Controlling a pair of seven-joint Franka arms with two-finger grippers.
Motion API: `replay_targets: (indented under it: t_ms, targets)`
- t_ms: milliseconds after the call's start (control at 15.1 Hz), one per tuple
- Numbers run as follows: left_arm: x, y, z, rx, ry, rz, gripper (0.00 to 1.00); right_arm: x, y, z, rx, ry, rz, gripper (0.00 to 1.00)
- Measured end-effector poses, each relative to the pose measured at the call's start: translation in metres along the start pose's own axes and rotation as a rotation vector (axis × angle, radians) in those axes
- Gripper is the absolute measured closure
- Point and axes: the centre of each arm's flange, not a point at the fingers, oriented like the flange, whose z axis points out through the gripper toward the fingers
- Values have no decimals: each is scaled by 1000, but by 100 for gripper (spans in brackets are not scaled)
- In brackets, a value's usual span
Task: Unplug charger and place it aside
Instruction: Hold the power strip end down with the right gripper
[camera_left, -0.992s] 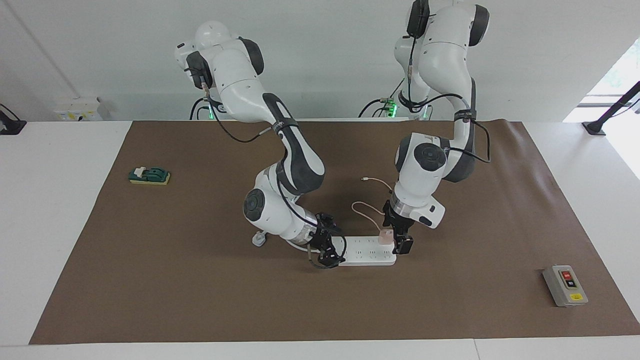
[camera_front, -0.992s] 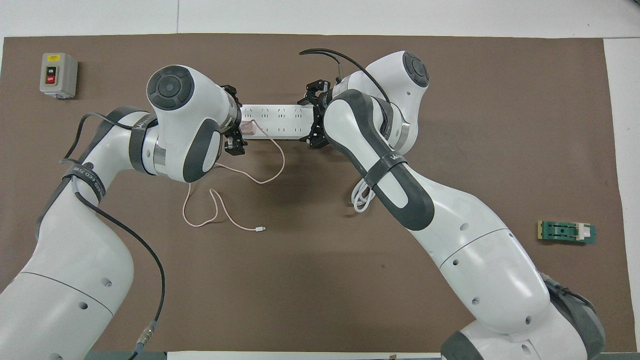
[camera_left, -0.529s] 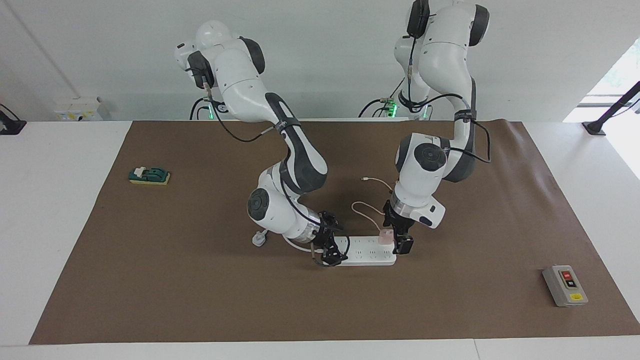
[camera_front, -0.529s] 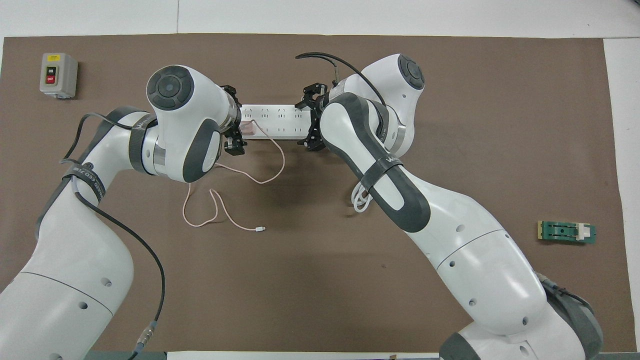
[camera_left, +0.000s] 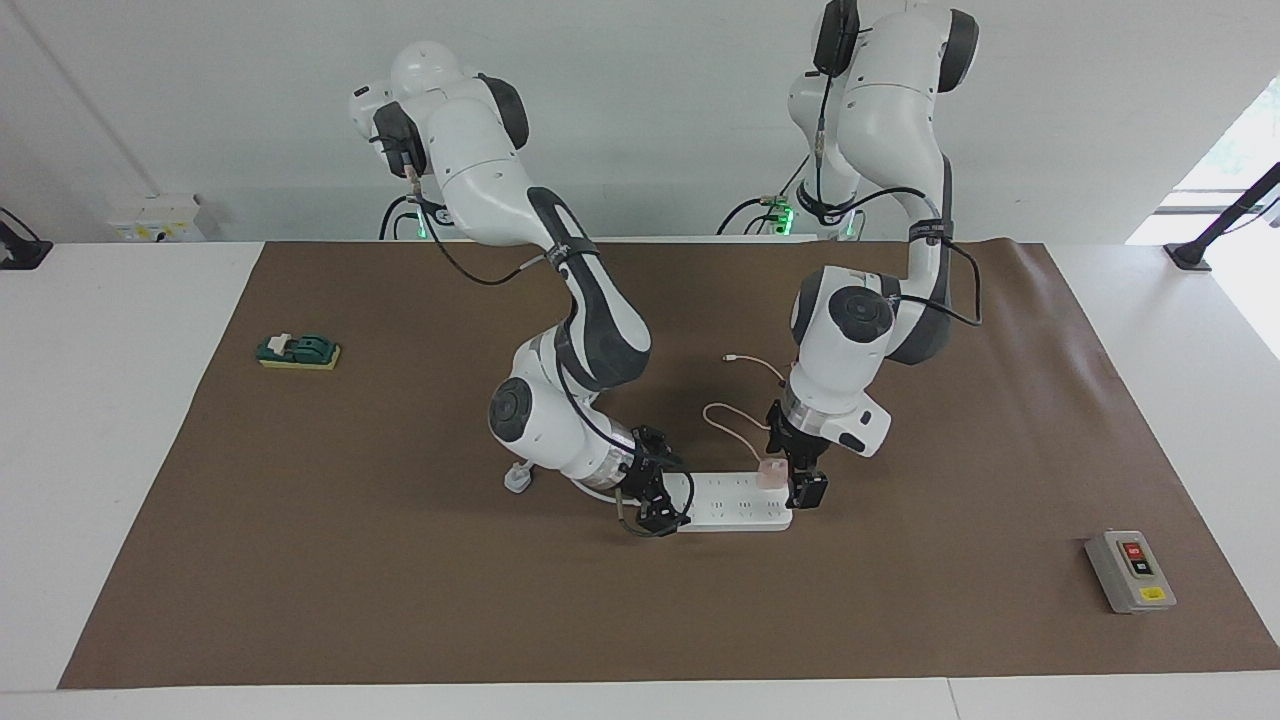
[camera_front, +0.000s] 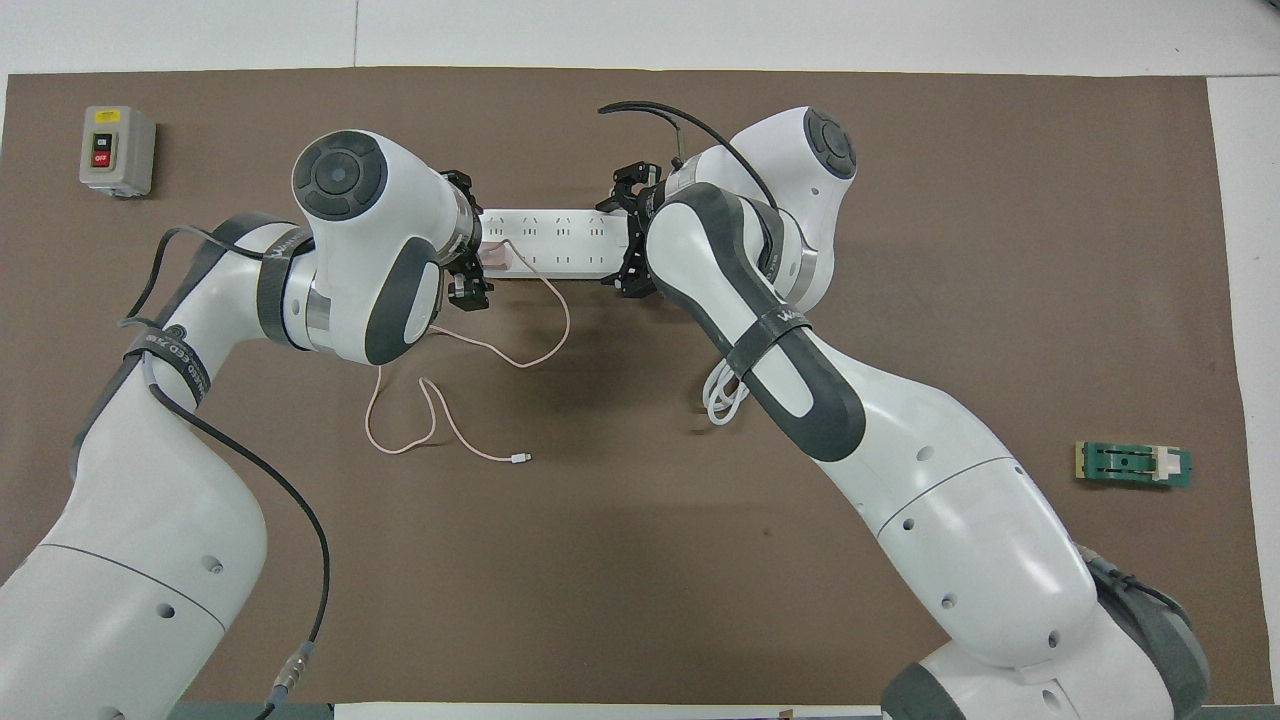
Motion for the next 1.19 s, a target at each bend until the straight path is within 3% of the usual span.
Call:
replay_targets:
  t_ms: [595, 727, 793, 860, 992, 1190]
  targets:
    - [0, 0, 0, -4, -1, -1, 11, 6, -2, -2, 4, 5, -25, 0]
    - [0, 1, 0, -5, -2, -1, 28, 10, -2, -2, 5, 8, -29, 0]
    - [0, 1, -1, -9, -4, -1, 54, 12, -2, -2, 6, 9, -28, 0]
    - [0, 1, -1, -10, -4, -1, 62, 13, -2, -1, 8, 11, -28, 0]
    - [-1, -4, 1, 6, 0, 2, 93, 14, -2, 0, 13, 13, -26, 0]
    - [-1, -4, 1, 8, 1, 4, 97, 17, -1, 2, 17, 17, -21, 0]
